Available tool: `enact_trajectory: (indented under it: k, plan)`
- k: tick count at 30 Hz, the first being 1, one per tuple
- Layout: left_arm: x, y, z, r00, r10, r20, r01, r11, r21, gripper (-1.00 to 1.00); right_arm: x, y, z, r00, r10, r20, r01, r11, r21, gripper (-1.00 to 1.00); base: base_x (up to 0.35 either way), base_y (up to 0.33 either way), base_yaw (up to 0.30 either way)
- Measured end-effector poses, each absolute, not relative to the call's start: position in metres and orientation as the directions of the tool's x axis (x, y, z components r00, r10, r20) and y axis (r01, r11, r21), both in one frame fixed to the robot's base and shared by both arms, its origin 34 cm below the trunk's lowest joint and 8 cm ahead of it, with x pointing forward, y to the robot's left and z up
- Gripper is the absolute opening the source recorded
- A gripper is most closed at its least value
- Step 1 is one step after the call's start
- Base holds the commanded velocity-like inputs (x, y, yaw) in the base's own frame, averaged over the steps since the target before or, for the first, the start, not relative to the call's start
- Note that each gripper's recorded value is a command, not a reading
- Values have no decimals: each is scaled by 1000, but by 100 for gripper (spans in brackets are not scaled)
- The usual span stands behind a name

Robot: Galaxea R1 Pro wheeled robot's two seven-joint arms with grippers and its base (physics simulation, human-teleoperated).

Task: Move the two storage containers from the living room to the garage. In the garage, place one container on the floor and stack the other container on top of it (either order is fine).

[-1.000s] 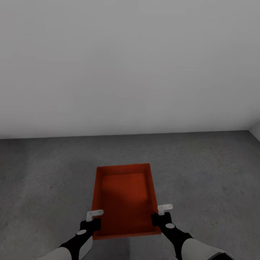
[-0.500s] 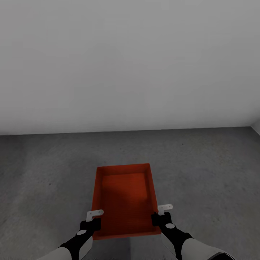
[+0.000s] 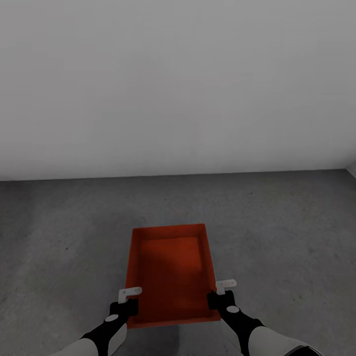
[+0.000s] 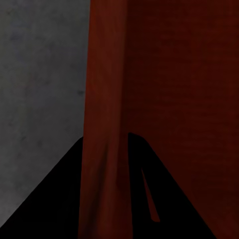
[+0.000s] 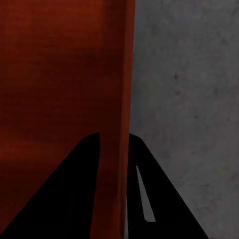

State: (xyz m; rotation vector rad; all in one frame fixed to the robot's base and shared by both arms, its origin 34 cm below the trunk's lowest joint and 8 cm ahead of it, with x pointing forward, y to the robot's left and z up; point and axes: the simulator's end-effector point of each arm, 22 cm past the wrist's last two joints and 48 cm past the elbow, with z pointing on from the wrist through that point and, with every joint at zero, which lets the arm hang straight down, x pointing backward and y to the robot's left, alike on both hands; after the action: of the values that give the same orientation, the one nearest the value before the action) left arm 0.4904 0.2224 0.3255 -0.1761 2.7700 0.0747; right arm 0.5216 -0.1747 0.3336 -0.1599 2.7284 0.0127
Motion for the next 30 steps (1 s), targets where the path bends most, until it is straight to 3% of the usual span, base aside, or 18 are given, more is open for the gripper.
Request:
enact_trajectory:
  k: [30]
  plan:
    - [490, 222, 325, -927, -113, -359, -132, 991, 29, -100, 521, -175, 333, -911, -110, -396, -114, 993, -14, -100, 0, 0, 0]
